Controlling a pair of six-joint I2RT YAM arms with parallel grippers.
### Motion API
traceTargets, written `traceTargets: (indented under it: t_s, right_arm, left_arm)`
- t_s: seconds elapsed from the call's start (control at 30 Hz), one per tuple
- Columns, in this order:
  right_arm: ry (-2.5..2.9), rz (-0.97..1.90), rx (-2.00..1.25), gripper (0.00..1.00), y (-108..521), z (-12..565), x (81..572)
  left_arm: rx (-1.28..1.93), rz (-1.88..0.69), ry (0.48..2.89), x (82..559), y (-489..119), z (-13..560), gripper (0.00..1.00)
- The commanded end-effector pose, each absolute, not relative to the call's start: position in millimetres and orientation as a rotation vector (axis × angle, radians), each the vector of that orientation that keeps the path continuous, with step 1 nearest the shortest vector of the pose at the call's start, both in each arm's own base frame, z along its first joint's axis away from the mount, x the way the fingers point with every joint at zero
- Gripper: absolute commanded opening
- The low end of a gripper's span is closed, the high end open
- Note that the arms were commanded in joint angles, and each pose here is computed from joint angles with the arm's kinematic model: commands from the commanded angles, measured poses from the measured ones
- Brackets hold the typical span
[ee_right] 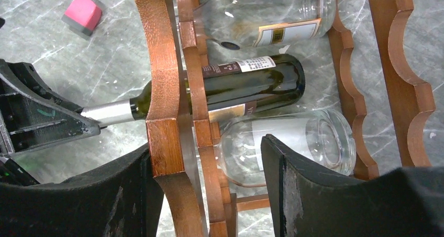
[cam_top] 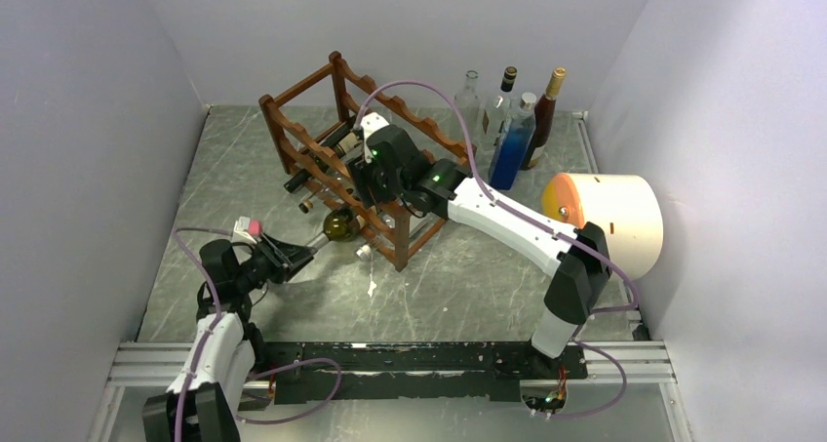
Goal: Take the wine bottle off the wine rack
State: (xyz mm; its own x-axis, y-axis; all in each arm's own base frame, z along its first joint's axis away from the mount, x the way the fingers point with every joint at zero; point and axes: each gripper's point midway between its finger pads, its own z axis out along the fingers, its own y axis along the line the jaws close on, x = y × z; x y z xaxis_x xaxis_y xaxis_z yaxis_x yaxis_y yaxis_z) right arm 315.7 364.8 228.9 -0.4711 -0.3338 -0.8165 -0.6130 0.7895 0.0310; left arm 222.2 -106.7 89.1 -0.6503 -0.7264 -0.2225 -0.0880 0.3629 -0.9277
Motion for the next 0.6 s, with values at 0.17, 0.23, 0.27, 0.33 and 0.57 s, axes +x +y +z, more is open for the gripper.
traceTargets:
  t_s: [0.17, 0.23, 0.27, 0.33, 0.57]
  right_arm:
    - [2.040, 0.347, -0.645, 0.67, 341.0, 248.3, 342.0]
    - [2.039, 0.343, -0.661, 0.67, 339.0, 247.5, 343.4]
    - [2.038, 0.340, -0.664, 0.67, 337.8, 248.1, 344.5]
    - [2.036, 0.341, -0.662, 0.67, 334.3, 248.7, 347.9]
    - [2.024, 0.377, -0.655, 0.68, 328.3, 252.7, 356.1]
  left_arm:
    - [-0.790, -1.291, 2.002, 214.4, -103.3, 102.2, 0.07]
    - [-0.793, -1.291, 2.002, 212.0, -103.6, 104.3, 0.07]
    - [-0.793, -1.286, 2.005, 210.8, -103.6, 105.6, 0.07]
    - [-0.791, -1.270, 2.020, 208.0, -103.4, 108.4, 0.07]
    - [-0.849, -1.209, 2.071, 196.9, -100.5, 111.3, 0.07]
